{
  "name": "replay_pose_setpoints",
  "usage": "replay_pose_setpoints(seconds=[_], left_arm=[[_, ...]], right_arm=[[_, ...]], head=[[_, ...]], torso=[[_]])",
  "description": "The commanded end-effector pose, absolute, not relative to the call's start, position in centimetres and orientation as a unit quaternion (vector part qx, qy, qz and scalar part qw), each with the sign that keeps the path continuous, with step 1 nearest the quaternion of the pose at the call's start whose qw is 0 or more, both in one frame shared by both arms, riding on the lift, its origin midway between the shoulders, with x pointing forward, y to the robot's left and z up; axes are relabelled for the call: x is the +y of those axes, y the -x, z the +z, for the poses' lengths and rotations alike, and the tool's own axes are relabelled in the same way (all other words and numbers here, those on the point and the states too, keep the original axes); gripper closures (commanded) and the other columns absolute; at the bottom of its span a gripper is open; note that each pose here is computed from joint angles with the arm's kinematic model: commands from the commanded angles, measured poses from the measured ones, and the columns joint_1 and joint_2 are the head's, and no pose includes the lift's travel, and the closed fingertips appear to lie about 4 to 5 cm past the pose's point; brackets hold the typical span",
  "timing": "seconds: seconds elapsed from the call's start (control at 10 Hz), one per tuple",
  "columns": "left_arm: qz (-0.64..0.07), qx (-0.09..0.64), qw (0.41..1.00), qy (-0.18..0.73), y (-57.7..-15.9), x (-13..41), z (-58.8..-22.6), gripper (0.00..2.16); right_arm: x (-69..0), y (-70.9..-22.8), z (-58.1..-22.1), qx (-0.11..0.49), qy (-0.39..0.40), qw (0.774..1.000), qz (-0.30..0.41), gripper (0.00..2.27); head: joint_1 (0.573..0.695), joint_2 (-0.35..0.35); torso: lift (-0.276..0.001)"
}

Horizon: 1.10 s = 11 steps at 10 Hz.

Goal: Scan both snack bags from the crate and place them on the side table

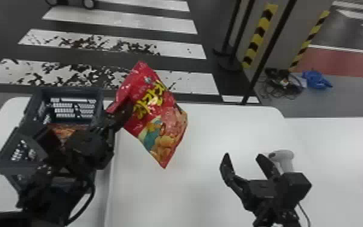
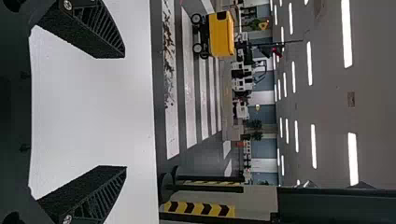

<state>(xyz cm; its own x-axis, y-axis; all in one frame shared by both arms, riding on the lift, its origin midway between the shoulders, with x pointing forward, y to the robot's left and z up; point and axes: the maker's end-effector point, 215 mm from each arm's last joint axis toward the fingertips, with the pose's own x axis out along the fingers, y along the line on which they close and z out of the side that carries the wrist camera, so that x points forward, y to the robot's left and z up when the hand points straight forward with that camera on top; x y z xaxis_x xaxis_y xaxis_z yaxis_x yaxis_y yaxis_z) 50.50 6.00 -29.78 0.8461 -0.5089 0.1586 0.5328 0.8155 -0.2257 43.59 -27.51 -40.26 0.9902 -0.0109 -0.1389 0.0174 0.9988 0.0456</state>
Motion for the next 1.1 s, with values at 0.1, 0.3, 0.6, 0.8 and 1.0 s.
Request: replay_pose_setpoints(seconds=[0.1,0.3,0.6,0.8,1.0], left_arm=[[-0.306,-0.014,0.943,0.132,-50.6,0.6,-34.9,2.14],[-0.327,0.013,0.936,0.127,-50.5,-2.5,-38.3,2.14],[-0.369,0.031,0.922,0.117,-49.5,-7.0,-39.4,2.14],[-0.378,0.034,0.918,0.11,-49.2,-8.3,-39.5,1.44],[-0.367,0.035,0.923,0.111,-49.2,-8.3,-39.5,0.0]], right_arm=[[-27.7,-43.4,-40.4,0.07,-0.024,0.997,-0.01,0.07],[-27.7,-43.6,-40.2,0.069,-0.025,0.997,-0.009,0.07],[-27.6,-43.6,-40.3,0.068,-0.026,0.997,-0.009,0.07],[-27.7,-43.6,-40.3,0.069,-0.027,0.997,-0.011,0.07],[-27.8,-43.6,-40.3,0.069,-0.027,0.997,-0.012,0.07]], head=[[0.695,-0.263],[0.695,-0.315],[0.695,-0.35],[0.695,-0.35],[0.695,-0.35]], torso=[[-0.098],[-0.098],[-0.098],[-0.098],[-0.098]])
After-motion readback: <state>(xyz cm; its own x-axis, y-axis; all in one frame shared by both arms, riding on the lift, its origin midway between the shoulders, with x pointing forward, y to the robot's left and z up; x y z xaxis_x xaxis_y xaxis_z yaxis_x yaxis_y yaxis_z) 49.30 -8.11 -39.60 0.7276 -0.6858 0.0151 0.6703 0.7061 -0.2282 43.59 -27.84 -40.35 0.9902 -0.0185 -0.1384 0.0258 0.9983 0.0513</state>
